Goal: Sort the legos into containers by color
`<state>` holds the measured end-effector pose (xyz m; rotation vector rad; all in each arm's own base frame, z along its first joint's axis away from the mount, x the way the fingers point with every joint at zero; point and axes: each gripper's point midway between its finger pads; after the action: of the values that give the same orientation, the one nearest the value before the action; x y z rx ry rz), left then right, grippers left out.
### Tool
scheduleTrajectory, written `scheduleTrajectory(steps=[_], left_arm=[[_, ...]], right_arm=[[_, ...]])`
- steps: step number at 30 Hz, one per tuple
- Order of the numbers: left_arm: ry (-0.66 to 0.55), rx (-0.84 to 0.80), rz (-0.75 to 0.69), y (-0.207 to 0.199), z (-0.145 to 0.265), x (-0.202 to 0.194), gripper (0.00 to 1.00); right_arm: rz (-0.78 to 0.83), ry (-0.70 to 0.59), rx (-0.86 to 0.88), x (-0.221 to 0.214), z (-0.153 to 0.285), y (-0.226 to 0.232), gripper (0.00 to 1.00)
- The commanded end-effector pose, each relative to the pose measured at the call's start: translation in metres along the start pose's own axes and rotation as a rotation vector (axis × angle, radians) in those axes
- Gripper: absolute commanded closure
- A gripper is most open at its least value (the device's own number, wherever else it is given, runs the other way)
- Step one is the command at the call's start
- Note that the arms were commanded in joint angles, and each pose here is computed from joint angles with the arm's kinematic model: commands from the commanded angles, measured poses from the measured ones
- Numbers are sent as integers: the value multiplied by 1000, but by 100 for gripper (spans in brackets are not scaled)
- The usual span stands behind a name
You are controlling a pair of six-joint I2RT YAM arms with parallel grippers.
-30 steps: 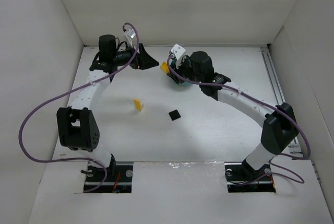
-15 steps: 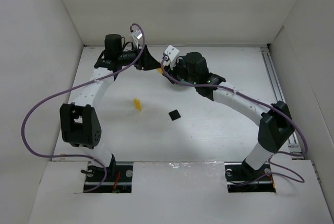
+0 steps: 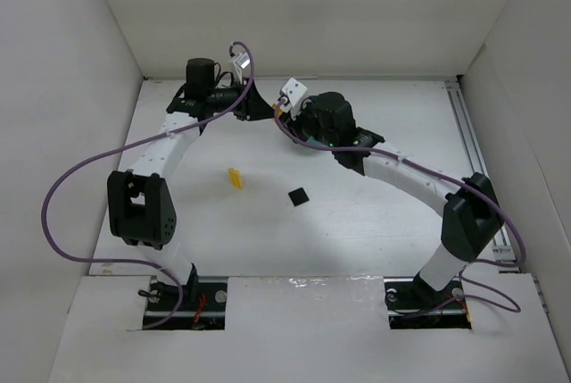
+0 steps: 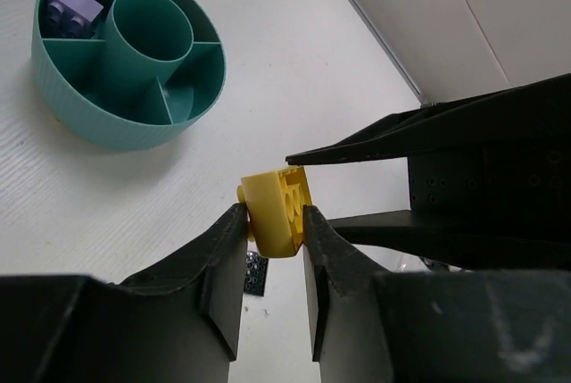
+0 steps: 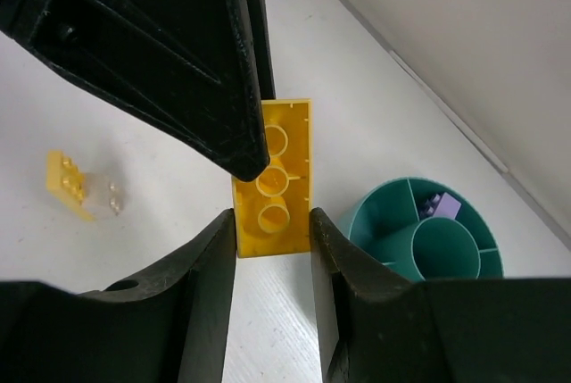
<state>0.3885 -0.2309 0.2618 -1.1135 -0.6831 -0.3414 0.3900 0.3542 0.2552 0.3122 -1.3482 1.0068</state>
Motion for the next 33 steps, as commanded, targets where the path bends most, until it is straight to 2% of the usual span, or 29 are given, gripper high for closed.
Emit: scheduleTrajectory(steps=[1,2,5,6,7,9,11,13,14,16,23,33], left_arm=[[-51,-34,-131,-26,-1,30,100],[-45,-29,-126,-25,-5,29,100],[-71,36,-183,-16,-14,45,100],[-58,56,-194,-17,-22,44,100],[-91,100,-233,-18,-25,61,100],[-60,138,-272,-9,-48,61,100],[-76,198,-304,-9,-58,77,100],[-23,228,-311,3,-81,66,100],[-54,270,-347,0,-85,80,100],[-13,310,-371,11,-109,70,100],[0,468,-400,43,-137,71,100],[36,579,-418,69,-141,62,100]], right_arm=[[-53,-43,-99,17,14,-14,82],[-107,-34,-125,13,21,-15,68],[-204,16,-194,-15,40,-27,43],[-270,4,-213,-11,53,-33,35],[-316,35,-223,-22,61,-35,33],[-487,61,-287,-36,76,-58,29],[-620,134,-345,-60,91,-82,27],[-768,153,-382,-64,97,-101,27],[-824,209,-393,-76,102,-103,27],[-927,197,-421,-83,114,-128,27],[-992,192,-444,-90,134,-150,27],[-1000,199,-441,-92,134,-152,26]])
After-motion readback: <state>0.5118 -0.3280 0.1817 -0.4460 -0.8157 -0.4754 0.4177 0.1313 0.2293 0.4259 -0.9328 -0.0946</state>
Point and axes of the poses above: each gripper's point midway between its finger pads, its own z axis back along the fingers, its own y axis along the line the jaws close on, x = y × z, and after that the axes turned 7 degrees about z, right-handed
